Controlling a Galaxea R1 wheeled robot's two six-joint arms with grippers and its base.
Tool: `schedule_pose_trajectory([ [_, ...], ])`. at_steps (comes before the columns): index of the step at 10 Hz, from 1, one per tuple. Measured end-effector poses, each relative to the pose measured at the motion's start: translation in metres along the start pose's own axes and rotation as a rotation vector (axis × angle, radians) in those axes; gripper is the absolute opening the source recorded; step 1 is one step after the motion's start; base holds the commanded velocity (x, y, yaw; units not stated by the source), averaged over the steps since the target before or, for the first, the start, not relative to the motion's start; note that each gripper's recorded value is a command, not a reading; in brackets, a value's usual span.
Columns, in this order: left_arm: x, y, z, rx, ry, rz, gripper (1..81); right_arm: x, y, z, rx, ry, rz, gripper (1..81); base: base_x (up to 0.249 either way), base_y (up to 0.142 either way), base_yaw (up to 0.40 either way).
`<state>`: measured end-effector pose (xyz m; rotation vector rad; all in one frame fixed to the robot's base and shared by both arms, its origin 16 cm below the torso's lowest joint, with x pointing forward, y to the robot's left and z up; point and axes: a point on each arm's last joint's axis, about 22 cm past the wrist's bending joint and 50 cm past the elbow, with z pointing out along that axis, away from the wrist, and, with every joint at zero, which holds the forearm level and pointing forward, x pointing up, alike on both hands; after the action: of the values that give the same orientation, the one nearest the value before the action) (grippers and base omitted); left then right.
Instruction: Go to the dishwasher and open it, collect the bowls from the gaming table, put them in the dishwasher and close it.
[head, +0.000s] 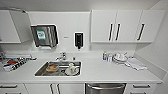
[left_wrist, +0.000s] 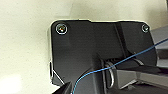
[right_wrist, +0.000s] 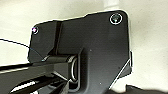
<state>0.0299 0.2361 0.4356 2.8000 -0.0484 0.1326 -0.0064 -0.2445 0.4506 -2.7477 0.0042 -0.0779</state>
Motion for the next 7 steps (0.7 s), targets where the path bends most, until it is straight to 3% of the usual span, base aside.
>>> schedule_pose_trajectory([
  [2, 0.001, 0.01, 0.0, -0.025, 0.002, -0.001, 81.1, 0.004, -0.007, -0.004, 0.026, 0.007, -0.001, 81.1, 0.0, 0.0, 0.0],
  [4, 0.003, 0.011, -0.012, -0.064, 0.006, -0.002, 81.1, 0.004, -0.024, -0.018, 0.09, 0.007, 0.002, 81.1, 0.0, 0.0, 0.0],
  [7, 0.025, 0.01, -0.051, -0.139, 0.065, -0.007, 81.1, 0.019, -0.047, -0.061, 0.2, 0.033, 0.004, 81.1, 0.0, 0.0, 0.0],
])
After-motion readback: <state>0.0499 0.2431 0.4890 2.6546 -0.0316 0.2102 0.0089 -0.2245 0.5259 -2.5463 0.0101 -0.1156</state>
